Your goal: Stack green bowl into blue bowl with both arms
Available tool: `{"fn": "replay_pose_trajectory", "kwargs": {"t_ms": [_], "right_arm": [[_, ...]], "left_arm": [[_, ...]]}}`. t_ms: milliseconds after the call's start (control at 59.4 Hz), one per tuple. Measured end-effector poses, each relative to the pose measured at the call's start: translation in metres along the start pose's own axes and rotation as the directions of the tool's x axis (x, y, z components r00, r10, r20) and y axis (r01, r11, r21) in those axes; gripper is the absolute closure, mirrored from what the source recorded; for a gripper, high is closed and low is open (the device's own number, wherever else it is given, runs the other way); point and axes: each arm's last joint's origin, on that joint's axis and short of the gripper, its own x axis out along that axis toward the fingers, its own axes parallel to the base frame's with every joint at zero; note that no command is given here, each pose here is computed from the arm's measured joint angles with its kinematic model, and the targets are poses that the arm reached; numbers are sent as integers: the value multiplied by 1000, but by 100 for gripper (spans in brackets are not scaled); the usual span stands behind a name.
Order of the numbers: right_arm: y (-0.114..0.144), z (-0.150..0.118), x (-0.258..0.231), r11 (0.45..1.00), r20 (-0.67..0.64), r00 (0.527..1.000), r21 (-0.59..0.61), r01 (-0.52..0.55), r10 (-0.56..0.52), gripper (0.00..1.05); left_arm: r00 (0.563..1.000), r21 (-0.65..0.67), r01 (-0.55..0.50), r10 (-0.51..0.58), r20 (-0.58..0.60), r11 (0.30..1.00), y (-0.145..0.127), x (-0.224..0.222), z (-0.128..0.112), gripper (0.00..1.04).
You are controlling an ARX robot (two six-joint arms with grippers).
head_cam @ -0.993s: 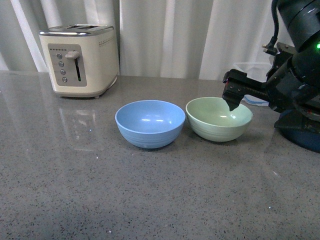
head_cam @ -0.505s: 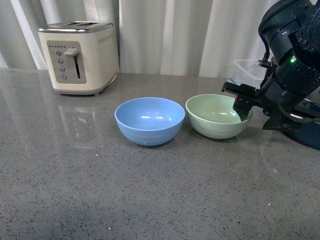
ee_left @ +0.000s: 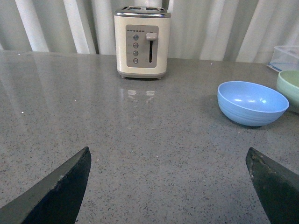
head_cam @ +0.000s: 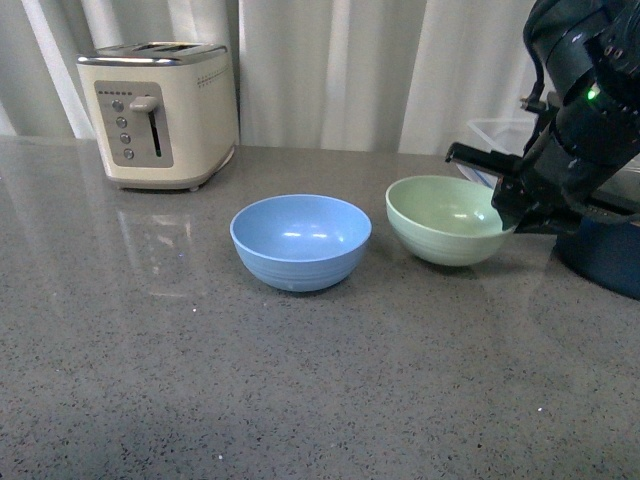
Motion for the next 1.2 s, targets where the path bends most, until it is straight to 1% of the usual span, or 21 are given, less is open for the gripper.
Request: {"fn": "replay_pose_trajectory", "kwargs": {"t_ms": [168,269,370,488,505,589,741,960,1195], "right_arm": [[14,14,-52,993,94,989,-24,-115,117,104],[25,14,-76,982,123,975,-60,-181,187,104],[41,5,-91,961,113,958,-118,-252,265,104],[56,-13,-93,939,76,949,-189,-288,306,104],[60,-18,-92,934,66,949,-208,-290,309,104],[70,-30,-90,923,48,948,-248,-293,314,104],[86,-46,-78,911,7,949,-284,-299,314,104],[98,-50,-59,916,-9,960,-295,-271,281,104],[109,-46,-44,925,11,970,-305,-228,243,104]], "left_arm": [[1000,0,0,0,0,1000,0,0,0,7],[1000,0,0,0,0,1000,0,0,0,7],[1000,0,0,0,0,1000,0,0,0,7],[1000,0,0,0,0,1000,0,0,0,7],[1000,0,0,0,0,1000,0,0,0,7],[1000,0,0,0,0,1000,0,0,0,7],[1000,0,0,0,0,1000,0,0,0,7],[1000,0,0,0,0,1000,0,0,0,7],[1000,0,0,0,0,1000,0,0,0,7]]}}
